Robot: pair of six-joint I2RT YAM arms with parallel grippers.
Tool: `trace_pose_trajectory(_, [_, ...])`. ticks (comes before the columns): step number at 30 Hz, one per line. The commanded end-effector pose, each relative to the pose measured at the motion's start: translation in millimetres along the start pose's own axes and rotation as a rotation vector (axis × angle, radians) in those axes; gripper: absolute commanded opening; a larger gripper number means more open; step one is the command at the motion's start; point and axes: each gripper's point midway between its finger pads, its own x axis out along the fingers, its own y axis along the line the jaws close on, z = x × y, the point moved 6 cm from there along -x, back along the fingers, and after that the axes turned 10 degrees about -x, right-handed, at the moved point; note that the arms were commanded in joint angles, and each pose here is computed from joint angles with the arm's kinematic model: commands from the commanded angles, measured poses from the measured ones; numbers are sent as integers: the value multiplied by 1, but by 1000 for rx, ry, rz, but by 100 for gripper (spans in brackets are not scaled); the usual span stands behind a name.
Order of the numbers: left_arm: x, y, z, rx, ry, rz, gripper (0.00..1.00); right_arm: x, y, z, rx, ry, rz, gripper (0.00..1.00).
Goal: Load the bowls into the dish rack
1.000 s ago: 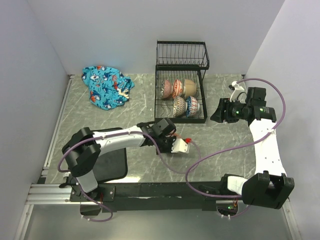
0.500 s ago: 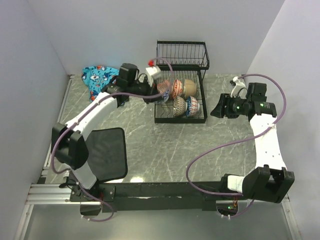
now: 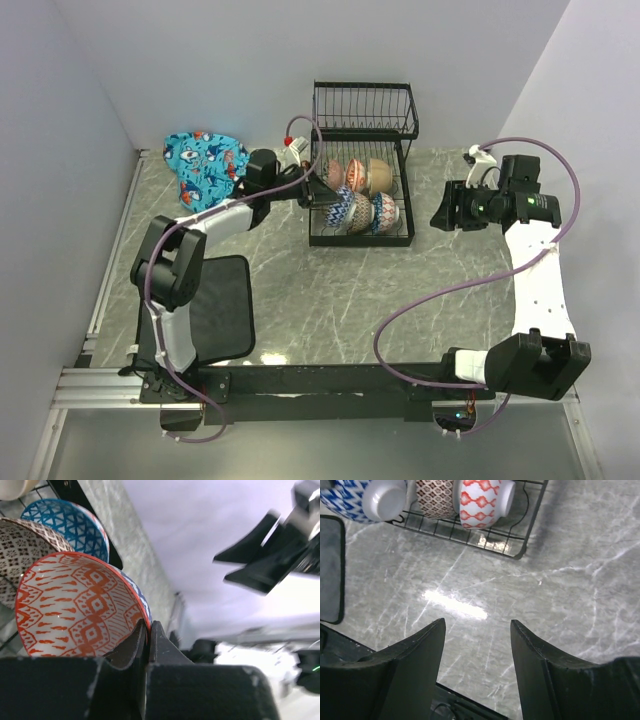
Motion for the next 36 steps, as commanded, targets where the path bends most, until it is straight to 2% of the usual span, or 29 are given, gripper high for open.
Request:
trace_pose_trajectory(1, [0,-20,23,-84,-115,-138,1,-10,-7,8,-22,3,-61,62])
trace_pose_trajectory(7, [2,13,26,-227,-175,-90,1,-9,-11,8,-21,11,-91,62])
trace_pose_trajectory(22, [17,60,30,-434,-244,2,1,-1,-15,-3,2,47,-97,63])
trace_pose_trajectory(36, [30,96,28,-549,-257,88,1,3,-19,-3,11,63,-102,63])
